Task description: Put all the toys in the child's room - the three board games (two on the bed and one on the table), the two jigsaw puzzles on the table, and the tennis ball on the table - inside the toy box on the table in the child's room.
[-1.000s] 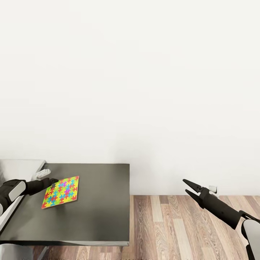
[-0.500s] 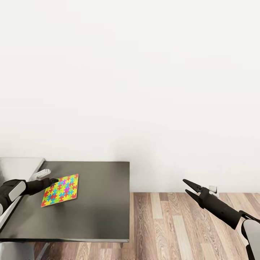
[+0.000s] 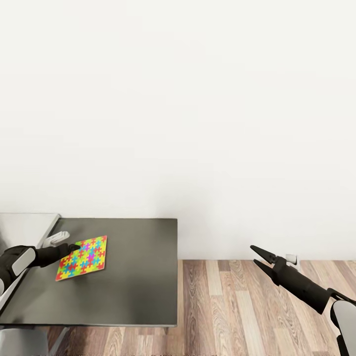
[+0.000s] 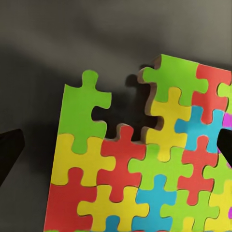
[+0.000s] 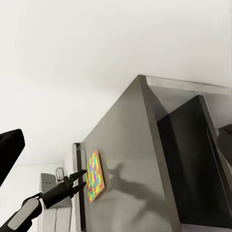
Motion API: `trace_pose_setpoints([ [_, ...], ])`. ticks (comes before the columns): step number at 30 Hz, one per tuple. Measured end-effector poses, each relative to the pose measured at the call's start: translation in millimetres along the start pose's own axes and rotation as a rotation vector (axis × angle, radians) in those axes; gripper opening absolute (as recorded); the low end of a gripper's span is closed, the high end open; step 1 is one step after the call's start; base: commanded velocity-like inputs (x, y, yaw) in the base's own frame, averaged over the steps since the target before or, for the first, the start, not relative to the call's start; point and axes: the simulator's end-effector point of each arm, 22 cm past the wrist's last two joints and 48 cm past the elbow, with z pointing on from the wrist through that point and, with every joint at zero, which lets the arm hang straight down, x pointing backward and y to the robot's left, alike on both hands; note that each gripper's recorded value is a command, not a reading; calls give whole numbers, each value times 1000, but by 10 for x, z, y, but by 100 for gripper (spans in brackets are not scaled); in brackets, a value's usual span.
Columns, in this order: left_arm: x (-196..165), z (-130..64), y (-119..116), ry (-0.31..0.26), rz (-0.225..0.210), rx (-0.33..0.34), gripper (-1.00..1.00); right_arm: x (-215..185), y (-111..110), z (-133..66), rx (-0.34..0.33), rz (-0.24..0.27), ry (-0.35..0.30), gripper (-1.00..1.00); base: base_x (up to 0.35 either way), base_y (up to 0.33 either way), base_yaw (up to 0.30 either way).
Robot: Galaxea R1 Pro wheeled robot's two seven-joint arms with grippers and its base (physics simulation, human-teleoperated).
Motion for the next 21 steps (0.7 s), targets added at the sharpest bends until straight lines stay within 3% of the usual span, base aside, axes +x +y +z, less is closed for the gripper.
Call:
trace_pose_setpoints([
  [21,35,58,-3,5,-29,10,100,28,-77,16,12,11,6,100,0,0,0],
])
